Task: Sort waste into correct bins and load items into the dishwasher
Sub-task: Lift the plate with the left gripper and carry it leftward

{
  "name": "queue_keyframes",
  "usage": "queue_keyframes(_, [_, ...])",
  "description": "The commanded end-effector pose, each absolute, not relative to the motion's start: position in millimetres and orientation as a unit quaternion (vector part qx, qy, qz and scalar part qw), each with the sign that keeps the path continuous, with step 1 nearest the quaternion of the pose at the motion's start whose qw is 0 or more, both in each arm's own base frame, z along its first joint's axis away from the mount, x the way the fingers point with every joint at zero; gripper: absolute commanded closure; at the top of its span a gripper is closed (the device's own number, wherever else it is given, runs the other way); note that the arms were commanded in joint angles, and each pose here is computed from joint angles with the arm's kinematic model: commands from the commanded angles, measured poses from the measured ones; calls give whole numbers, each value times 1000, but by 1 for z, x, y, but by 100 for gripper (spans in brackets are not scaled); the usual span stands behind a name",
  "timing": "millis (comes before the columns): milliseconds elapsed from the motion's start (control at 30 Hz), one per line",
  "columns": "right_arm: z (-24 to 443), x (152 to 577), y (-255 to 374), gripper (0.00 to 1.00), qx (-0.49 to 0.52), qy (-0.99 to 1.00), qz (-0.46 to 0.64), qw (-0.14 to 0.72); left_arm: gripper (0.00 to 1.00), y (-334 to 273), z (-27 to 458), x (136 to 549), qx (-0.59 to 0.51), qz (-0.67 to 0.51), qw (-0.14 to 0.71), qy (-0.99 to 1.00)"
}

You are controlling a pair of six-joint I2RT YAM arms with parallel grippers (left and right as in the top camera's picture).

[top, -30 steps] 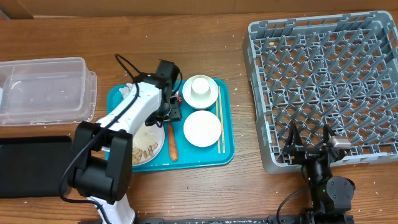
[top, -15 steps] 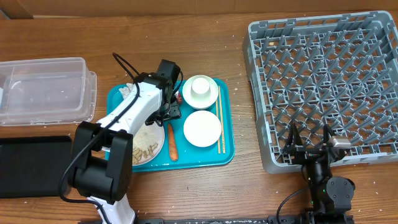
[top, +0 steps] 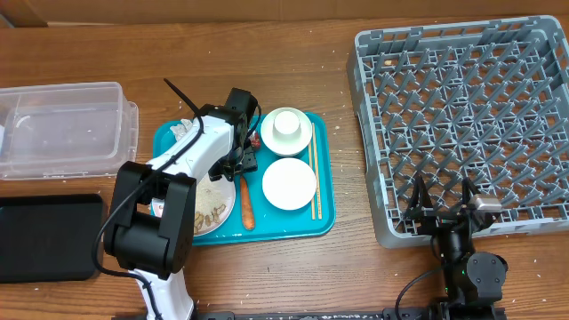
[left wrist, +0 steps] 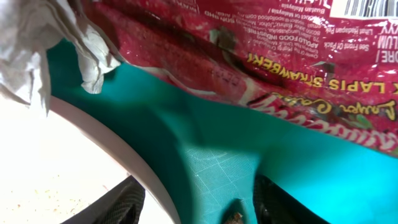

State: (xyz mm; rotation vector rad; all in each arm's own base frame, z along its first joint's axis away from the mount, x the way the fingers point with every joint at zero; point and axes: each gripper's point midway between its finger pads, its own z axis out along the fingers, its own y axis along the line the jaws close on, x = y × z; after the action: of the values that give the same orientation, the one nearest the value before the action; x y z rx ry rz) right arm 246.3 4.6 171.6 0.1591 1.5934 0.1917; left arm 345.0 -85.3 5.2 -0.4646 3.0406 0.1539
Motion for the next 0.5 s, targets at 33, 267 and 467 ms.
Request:
queue_keyframes(33, [170, 246, 7, 0, 66, 713, 88, 693, 50, -78, -8, 341, -158, 70, 17, 985])
queue_keyframes(267, [170, 246, 7, 0, 66, 713, 88, 693, 75, -76, -7, 337, -157, 76, 7, 985])
queue_keyframes(467, [170, 246, 7, 0, 66, 713, 88, 693, 95, -74, 8, 338, -150, 87, -1, 985])
